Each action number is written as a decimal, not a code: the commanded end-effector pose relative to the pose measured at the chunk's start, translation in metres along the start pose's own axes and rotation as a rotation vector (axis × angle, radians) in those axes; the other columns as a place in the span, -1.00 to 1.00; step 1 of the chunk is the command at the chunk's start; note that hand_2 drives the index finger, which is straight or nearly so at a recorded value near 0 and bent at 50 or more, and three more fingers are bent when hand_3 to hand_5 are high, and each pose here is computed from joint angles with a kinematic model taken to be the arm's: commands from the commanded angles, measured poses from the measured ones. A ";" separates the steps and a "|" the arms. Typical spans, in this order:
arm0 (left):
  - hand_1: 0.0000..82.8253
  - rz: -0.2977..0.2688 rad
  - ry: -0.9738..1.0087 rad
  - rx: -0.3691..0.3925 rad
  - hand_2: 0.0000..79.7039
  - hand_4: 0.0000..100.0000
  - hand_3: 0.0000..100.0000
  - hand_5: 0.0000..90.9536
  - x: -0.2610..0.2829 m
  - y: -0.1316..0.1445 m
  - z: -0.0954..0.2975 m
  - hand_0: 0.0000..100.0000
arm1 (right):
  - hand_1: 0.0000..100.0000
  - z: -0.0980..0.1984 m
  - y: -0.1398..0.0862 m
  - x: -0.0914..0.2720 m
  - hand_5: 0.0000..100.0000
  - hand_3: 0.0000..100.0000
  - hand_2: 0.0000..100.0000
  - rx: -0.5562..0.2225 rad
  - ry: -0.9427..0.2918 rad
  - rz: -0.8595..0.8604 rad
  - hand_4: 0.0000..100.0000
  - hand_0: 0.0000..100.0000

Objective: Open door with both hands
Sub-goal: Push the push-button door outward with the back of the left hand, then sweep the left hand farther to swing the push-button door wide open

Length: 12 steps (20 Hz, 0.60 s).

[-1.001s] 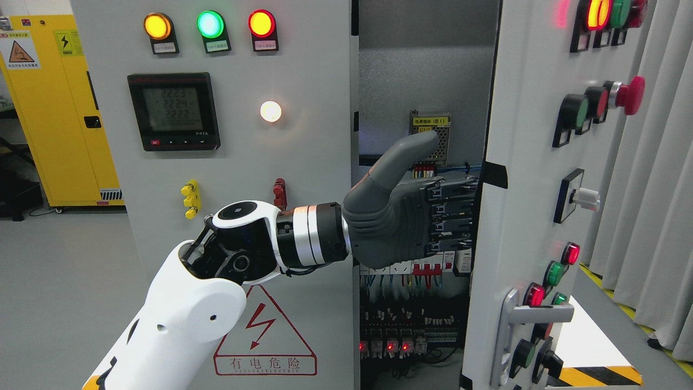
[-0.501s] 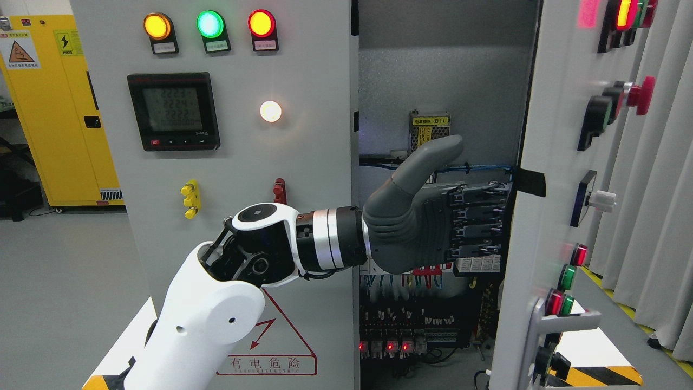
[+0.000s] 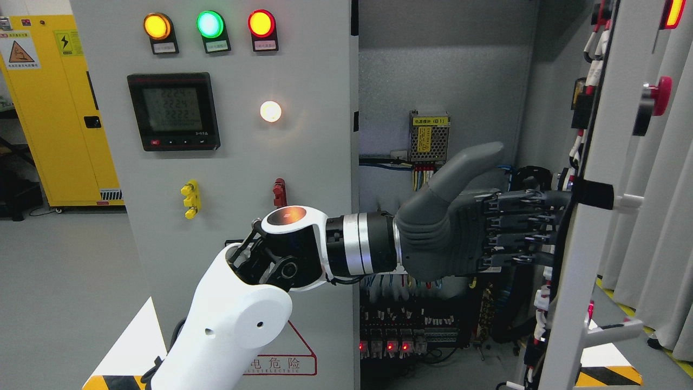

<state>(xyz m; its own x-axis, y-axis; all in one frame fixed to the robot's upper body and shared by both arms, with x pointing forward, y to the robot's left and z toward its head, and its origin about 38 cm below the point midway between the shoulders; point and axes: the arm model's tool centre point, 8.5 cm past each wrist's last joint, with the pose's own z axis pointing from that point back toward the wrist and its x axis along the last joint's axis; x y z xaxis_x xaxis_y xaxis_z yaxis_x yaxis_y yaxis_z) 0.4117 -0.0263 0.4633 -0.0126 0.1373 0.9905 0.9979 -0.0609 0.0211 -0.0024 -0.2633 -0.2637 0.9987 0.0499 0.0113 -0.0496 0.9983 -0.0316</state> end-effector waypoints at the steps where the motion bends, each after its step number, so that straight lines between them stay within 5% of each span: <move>1: -0.83 0.031 -0.009 -0.066 -0.86 -0.76 -0.75 -1.00 -0.010 -0.018 -0.046 -1.00 | -0.88 0.000 -0.007 0.001 -1.00 -1.00 -1.00 -0.006 -0.003 0.001 -1.00 -0.57; 12: -0.83 0.032 0.001 -0.102 -0.88 -0.80 -0.75 -1.00 -0.017 -0.039 -0.081 -1.00 | -0.88 0.000 -0.007 0.001 -1.00 -1.00 -1.00 -0.007 -0.004 0.001 -1.00 -0.57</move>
<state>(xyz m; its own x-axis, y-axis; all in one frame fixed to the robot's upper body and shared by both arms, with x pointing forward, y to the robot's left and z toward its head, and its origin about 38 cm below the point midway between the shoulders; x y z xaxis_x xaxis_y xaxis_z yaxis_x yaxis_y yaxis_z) 0.3948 -0.0702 0.4602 0.0067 0.1433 0.9897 0.9966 -0.0822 0.0051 -0.0015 -0.2627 -0.2637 0.9986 0.0501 0.0140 -0.0497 0.9984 -0.0271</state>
